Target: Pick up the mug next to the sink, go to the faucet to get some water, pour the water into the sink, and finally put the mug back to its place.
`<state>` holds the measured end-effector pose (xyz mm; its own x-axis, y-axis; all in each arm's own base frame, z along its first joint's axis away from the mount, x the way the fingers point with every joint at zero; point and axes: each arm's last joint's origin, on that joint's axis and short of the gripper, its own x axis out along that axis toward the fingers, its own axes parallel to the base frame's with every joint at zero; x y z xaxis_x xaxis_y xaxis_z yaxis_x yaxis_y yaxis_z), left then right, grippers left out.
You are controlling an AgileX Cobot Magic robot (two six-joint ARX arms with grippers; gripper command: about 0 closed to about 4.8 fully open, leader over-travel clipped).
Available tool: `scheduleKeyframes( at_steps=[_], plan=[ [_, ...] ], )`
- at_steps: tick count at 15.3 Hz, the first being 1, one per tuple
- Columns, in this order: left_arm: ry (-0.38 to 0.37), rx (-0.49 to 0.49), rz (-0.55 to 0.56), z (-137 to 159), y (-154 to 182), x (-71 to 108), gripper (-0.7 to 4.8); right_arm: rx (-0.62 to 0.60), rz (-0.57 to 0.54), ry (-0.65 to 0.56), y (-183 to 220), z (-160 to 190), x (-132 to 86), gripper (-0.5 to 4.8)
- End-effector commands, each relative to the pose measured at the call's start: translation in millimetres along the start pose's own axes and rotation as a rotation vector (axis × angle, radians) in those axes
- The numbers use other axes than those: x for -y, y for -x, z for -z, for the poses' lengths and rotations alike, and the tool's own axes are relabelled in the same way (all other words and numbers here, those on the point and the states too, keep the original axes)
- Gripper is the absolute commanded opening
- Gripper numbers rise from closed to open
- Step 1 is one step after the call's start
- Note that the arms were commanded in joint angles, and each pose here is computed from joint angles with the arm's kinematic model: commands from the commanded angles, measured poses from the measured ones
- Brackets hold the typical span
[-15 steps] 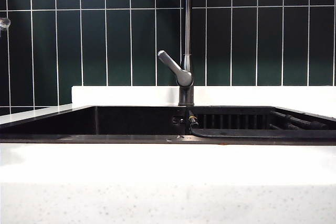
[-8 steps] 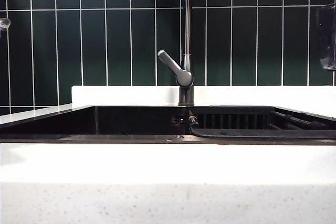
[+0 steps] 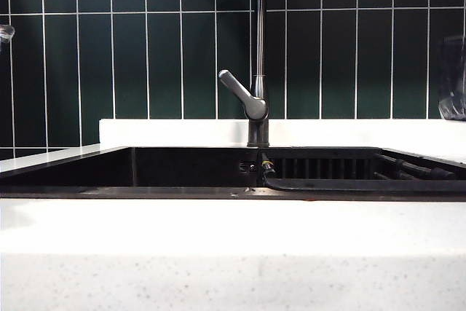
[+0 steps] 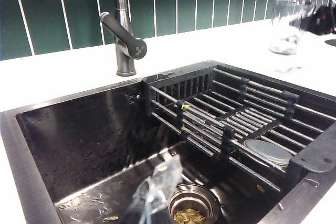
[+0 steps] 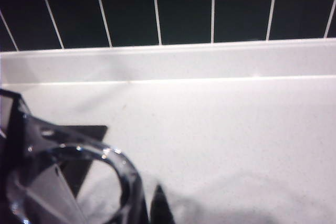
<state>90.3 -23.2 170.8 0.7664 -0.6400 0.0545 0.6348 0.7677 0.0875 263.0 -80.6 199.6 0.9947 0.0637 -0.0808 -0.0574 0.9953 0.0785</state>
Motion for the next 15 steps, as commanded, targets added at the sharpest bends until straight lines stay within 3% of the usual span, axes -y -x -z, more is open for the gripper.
scheduleKeyframes(
  at_steps=[1, 15],
  plan=[
    [-0.006, 0.008, 0.002, -1.6, 0.1, 0.0, -0.03, 0.031, -0.001, 0.013, -7.3, 4.8, 4.0, -0.06],
    [-0.009, 0.008, 0.016, -1.5, 0.1, 0.4, -0.03, -0.022, -0.024, -0.01, -20.5, 33.0, 9.3, -0.06]
  ],
)
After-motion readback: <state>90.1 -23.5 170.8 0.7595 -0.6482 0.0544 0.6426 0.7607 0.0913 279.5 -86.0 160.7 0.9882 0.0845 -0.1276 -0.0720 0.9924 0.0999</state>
